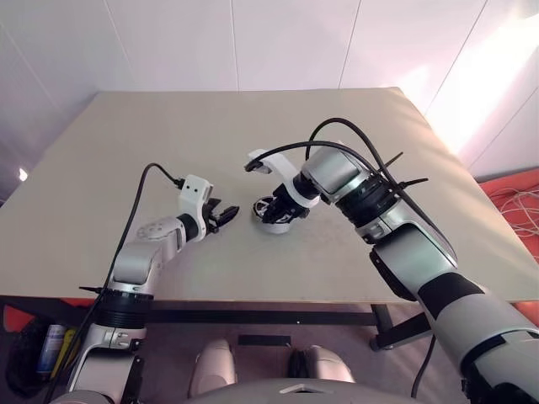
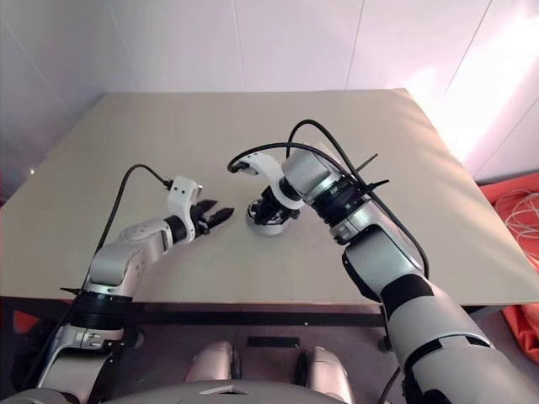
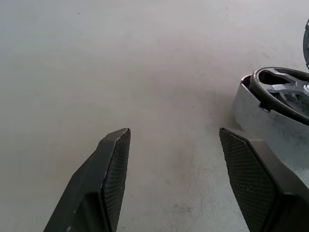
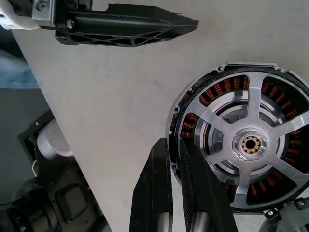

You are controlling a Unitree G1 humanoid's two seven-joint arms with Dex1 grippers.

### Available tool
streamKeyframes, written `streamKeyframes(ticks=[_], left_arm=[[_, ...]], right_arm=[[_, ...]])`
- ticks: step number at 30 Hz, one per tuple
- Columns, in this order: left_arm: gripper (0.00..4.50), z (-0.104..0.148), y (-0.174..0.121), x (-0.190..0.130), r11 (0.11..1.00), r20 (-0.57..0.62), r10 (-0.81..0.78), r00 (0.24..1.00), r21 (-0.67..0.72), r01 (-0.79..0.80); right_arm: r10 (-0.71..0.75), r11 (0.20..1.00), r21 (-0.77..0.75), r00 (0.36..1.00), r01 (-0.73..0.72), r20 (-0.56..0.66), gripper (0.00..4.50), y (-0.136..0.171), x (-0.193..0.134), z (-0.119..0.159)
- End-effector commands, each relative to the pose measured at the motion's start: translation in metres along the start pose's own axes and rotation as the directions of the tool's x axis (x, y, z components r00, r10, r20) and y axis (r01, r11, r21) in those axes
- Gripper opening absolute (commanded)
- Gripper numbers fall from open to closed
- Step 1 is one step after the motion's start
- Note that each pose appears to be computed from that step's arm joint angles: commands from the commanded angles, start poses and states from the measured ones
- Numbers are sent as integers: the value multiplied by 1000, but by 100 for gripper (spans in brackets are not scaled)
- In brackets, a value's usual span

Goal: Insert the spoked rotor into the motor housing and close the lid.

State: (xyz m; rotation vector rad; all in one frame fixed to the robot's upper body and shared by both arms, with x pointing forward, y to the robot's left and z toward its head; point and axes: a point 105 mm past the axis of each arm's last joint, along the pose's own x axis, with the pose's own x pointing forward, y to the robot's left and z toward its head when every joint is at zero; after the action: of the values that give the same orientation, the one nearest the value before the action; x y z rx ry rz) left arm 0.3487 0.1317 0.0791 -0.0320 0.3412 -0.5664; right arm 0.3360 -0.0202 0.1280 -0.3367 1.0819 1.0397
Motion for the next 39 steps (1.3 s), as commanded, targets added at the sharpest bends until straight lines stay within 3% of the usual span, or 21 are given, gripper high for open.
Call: streamKeyframes(ticks=[1, 5, 13, 18, 24, 31, 35, 39], left_arm=[[311, 16, 3, -3, 1000, 47, 5, 999, 21, -6], [311, 18, 6, -4, 1000, 51, 12, 999, 25, -14], [311, 20, 10, -6, 999, 54, 23, 998, 30, -24], [311, 20, 12, -6, 999, 53, 25, 998, 29, -27], [311, 22, 9, -3, 999, 56, 16, 998, 30, -18], [311, 23, 8, -1, 1000, 52, -11, 999, 24, 10], [311, 23, 6, 0, 999, 45, -39, 998, 10, 39], [311, 25, 2, 0, 997, 44, -73, 996, -22, 74]], right_arm=[[-20, 999, -46, 996, 24, 86, 0, 11, -11, 22], [-22, 999, -25, 993, 25, 114, 0, 12, -1, 25], [-98, 995, -1, 982, 99, 163, 254, 4, 5, 34], [-20, 999, -28, 980, 26, 196, 427, 25, -5, 48], [86, 991, -130, 927, -41, 366, 427, 54, -47, 94], [26, 976, -188, 791, 113, 611, 427, 33, -109, 132], [-47, 941, -200, 690, 273, 722, 427, 0, -137, 131], [-156, 901, -155, 637, 405, 755, 427, -41, -153, 104]])
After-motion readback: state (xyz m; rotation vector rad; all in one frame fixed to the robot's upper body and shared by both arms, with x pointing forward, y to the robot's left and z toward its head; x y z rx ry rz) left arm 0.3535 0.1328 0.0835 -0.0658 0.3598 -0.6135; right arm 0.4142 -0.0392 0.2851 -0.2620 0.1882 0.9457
